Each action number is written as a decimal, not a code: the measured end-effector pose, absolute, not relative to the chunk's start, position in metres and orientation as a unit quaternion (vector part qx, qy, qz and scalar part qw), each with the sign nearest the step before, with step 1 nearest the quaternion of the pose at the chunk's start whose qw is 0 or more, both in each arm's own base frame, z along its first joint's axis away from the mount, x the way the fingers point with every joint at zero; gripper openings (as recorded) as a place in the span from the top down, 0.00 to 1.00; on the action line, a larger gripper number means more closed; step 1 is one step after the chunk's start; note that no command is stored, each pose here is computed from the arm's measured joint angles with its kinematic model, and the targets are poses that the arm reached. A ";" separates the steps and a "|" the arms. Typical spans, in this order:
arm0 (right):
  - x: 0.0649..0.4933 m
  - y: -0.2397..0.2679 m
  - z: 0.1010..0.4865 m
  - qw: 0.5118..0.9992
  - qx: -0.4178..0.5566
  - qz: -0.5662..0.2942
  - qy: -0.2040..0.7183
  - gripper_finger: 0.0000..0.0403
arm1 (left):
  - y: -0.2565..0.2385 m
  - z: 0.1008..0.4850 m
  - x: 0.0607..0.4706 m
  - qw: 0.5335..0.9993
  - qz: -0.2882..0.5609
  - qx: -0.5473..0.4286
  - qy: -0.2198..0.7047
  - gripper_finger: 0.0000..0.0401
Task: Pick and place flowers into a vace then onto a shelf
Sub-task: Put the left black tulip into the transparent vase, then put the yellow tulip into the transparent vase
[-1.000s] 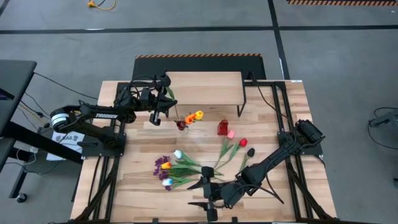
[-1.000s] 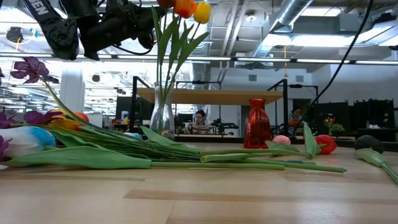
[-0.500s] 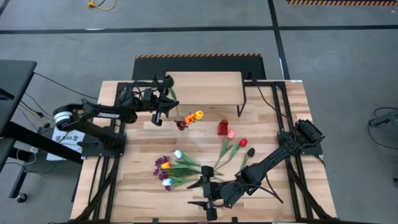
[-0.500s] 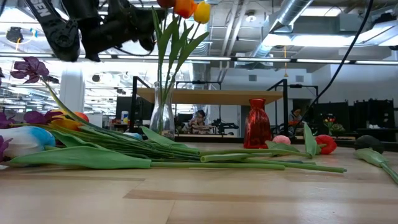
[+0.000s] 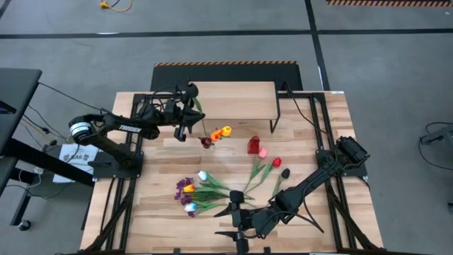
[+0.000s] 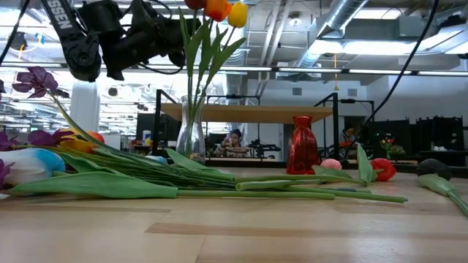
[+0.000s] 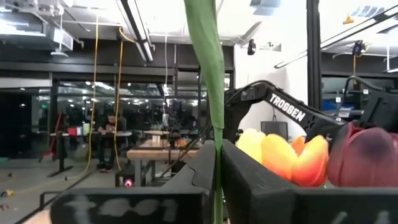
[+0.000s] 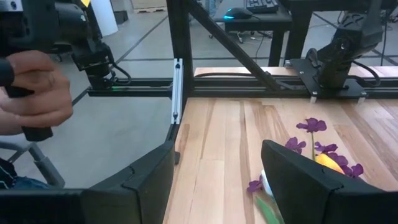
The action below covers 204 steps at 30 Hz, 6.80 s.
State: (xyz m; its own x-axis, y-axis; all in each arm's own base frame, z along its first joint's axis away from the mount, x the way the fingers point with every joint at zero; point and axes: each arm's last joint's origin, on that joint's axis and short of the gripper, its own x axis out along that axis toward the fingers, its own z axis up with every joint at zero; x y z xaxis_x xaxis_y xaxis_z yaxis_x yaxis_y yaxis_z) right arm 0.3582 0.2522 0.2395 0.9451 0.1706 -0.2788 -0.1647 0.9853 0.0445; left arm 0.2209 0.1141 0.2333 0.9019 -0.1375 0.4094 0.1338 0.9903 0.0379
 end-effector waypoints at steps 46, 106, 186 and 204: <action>0.358 0.252 0.237 0.985 0.013 0.083 0.153 0.43 | 0.101 0.250 0.173 0.999 0.034 0.003 0.004 0.46; 0.400 0.201 0.159 0.949 -0.072 0.090 0.295 0.43 | -0.014 0.287 0.086 0.995 0.038 0.053 -0.071 0.59; 0.394 0.149 0.134 0.896 -0.028 0.021 0.443 0.69 | -0.066 0.244 0.115 0.989 -0.109 -0.061 0.081 0.59; 0.395 0.144 0.127 0.897 -0.022 0.016 0.442 0.70 | -0.066 0.244 0.115 0.989 -0.109 -0.061 0.081 0.59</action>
